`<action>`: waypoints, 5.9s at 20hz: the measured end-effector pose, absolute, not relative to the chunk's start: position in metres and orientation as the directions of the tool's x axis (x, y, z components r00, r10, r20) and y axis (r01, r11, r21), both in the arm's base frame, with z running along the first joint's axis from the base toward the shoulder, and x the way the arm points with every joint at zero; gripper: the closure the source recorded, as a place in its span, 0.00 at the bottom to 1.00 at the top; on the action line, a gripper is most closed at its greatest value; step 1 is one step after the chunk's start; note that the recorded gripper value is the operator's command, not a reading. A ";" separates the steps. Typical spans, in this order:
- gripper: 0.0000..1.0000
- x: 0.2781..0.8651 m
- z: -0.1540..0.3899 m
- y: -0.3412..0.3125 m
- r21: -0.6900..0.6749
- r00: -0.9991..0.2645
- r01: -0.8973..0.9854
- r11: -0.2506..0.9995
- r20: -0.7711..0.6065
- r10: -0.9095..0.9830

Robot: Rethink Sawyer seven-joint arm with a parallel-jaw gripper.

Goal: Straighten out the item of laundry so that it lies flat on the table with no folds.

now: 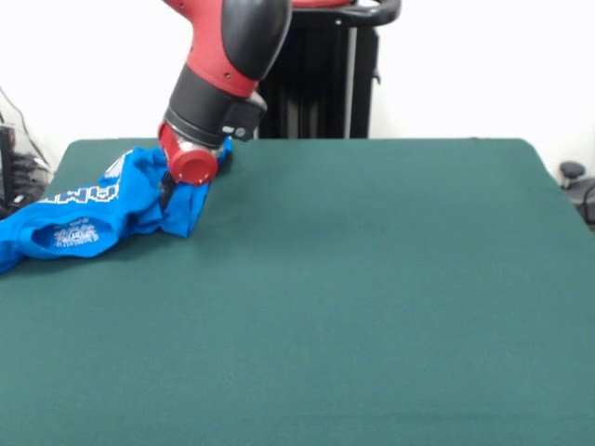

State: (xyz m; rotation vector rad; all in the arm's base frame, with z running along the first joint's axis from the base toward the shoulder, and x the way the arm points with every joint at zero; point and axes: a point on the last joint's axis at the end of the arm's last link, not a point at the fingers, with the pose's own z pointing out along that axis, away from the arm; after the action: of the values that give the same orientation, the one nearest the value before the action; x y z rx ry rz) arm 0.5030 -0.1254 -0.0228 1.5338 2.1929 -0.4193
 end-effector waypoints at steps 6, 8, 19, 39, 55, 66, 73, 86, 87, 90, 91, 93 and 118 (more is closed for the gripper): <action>1.00 0.504 -0.029 -0.139 0.042 -0.257 0.952 0.304 -0.436 0.863; 1.00 0.505 -0.027 -0.144 0.056 -0.237 0.959 0.279 -0.385 0.892; 1.00 0.505 0.004 -0.152 0.014 -0.161 0.987 0.162 -0.020 0.987; 1.00 0.566 0.095 -0.115 0.034 -0.245 0.969 0.243 0.185 0.952; 1.00 0.628 0.117 -0.034 0.151 -0.324 0.944 0.293 0.262 0.909; 1.00 0.646 0.124 0.039 0.191 -0.381 0.923 0.334 0.339 0.860; 1.00 0.652 0.093 0.079 0.174 -0.418 0.908 0.380 0.339 0.843; 1.00 0.645 0.036 0.086 0.159 -0.366 0.930 0.330 0.385 0.847; 1.00 0.646 0.037 0.088 0.161 -0.365 0.931 0.328 0.387 0.847; 1.00 0.649 0.040 0.095 0.170 -0.360 0.933 0.318 0.392 0.847; 1.00 0.651 0.043 0.102 0.179 -0.359 0.933 0.312 0.399 0.844; 1.00 0.652 0.046 0.107 0.184 -0.358 0.933 0.309 0.407 0.840; 1.00 0.634 0.098 0.202 0.249 -0.358 0.932 0.262 0.540 0.762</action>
State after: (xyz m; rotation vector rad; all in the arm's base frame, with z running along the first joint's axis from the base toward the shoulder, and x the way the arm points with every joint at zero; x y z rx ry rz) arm 0.6341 0.2019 0.0981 1.9057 2.7263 0.9462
